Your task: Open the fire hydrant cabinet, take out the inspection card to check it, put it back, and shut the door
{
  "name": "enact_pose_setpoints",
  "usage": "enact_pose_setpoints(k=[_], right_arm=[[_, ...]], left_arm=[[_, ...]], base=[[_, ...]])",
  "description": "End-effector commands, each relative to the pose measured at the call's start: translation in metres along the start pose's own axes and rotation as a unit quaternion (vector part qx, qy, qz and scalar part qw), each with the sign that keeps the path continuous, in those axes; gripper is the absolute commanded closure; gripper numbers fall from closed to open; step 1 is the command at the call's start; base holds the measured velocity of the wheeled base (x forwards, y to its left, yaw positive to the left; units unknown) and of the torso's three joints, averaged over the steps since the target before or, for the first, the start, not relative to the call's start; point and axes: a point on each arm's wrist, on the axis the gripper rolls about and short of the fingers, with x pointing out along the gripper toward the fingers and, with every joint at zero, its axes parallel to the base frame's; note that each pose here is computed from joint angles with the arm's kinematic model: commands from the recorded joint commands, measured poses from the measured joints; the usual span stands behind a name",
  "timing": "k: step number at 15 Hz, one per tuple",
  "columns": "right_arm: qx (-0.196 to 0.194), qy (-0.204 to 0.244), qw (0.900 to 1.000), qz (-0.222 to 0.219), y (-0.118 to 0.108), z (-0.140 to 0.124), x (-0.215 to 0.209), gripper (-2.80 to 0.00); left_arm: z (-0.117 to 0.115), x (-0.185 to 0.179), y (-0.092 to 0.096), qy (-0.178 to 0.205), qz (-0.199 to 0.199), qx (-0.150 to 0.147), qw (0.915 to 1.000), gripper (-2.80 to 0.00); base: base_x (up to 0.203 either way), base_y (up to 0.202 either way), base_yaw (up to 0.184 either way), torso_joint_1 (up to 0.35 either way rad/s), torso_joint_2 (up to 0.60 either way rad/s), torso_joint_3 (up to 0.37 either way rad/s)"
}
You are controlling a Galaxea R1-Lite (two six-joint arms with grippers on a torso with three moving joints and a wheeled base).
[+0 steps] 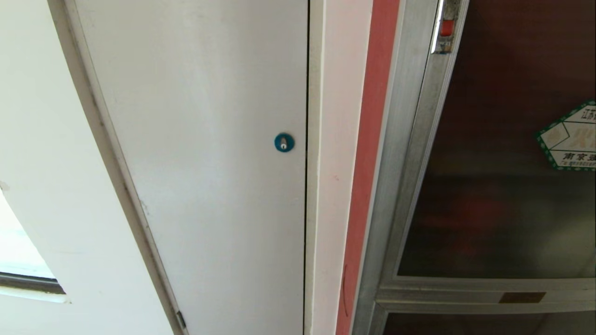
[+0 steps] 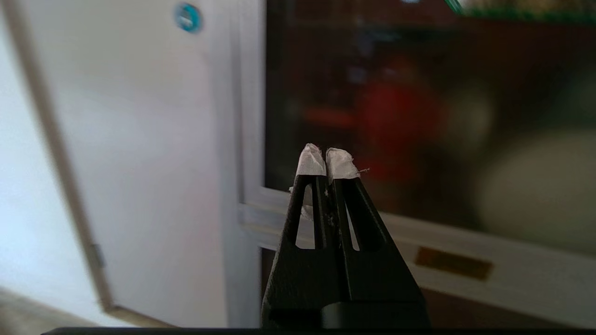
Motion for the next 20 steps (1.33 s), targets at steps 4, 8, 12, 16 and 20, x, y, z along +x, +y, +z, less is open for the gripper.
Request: enact_pose_setpoints(k=[4,8,12,16,20], right_arm=[[-0.009,0.024,0.997,-0.069,-0.006,-0.045,0.013,0.00],[-0.036,0.066,0.994,-0.079,-0.008,-0.066,0.016,0.00],[-0.023,0.085,0.993,-0.080,-0.008,-0.069,0.015,0.00],[-0.011,0.083,0.993,-0.081,-0.008,-0.069,0.015,0.00],[-0.010,0.083,0.993,-0.081,-0.008,-0.069,0.015,0.00]], left_arm=[[-0.008,0.002,0.000,0.014,0.000,0.000,0.9999,0.00],[-0.008,0.002,0.000,0.014,0.000,0.000,0.9999,0.00],[-0.008,0.002,0.000,0.014,0.000,0.000,0.9999,0.00],[-0.008,0.002,0.000,0.014,0.000,0.000,0.9999,0.00],[-0.008,0.002,0.000,0.014,0.000,0.000,0.9999,0.00]], base=[[0.000,0.000,0.000,0.000,0.00,0.000],[0.000,0.000,0.000,0.000,0.00,0.000],[0.000,0.000,0.000,0.000,0.00,0.000],[0.000,0.000,0.000,0.000,0.00,0.000],[0.000,0.000,0.000,0.000,0.00,0.000]])
